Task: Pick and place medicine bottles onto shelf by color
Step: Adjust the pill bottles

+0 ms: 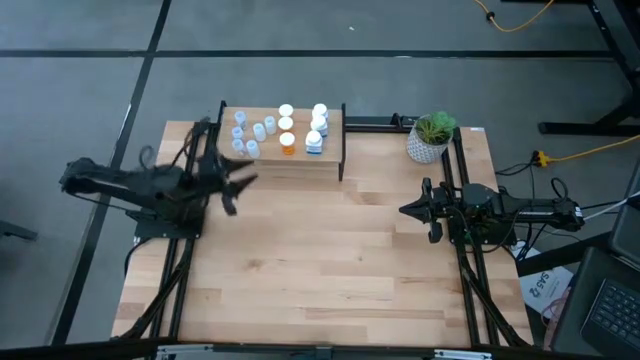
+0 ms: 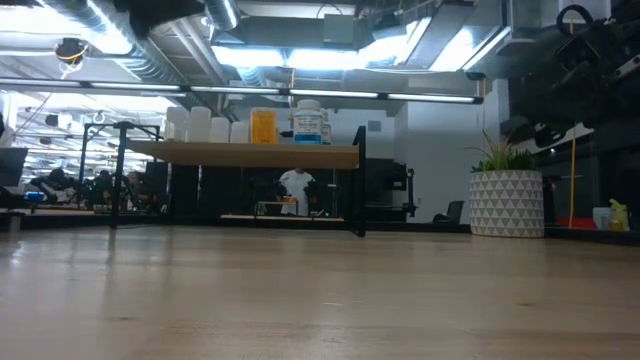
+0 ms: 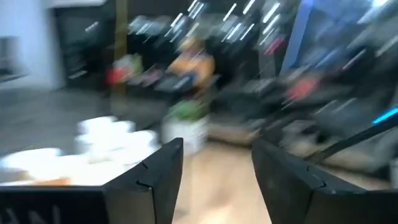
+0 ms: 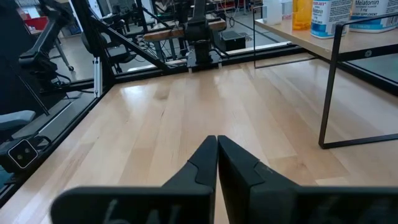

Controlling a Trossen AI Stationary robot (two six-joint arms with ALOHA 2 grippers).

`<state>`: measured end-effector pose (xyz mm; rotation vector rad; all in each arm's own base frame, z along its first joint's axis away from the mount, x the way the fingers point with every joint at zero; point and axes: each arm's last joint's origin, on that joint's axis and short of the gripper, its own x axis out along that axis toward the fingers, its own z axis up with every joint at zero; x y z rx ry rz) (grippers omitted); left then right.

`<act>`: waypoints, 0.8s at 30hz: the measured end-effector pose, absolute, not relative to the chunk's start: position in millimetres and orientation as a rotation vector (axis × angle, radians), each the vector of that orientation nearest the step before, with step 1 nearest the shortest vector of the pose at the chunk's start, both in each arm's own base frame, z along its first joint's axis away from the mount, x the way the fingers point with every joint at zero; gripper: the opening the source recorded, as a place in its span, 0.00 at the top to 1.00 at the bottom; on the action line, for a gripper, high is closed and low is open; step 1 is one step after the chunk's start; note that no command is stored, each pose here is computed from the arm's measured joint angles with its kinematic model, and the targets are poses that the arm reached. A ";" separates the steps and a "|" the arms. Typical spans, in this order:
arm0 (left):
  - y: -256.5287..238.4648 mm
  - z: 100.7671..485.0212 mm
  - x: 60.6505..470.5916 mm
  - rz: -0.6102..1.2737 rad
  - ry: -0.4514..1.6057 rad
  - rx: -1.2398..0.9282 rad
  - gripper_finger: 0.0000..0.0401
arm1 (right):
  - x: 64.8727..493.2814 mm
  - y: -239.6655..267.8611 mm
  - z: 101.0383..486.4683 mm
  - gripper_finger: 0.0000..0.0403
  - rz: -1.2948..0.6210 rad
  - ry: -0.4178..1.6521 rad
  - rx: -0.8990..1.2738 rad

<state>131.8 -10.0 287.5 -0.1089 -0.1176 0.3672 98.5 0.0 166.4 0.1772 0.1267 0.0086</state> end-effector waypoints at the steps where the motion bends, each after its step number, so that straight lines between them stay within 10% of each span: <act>1: -6.5 301.0 130.8 0.422 -0.047 -0.079 0.55 | 98.5 0.0 166.4 0.96 0.008 0.127 0.177; 13: 40.9 436.8 154.3 0.745 0.361 0.043 0.66 | 98.5 0.0 166.6 0.96 0.008 0.126 0.177; 24: 114.7 424.2 201.7 0.592 0.842 -0.127 0.82 | 98.5 0.0 166.6 0.96 0.008 0.126 0.177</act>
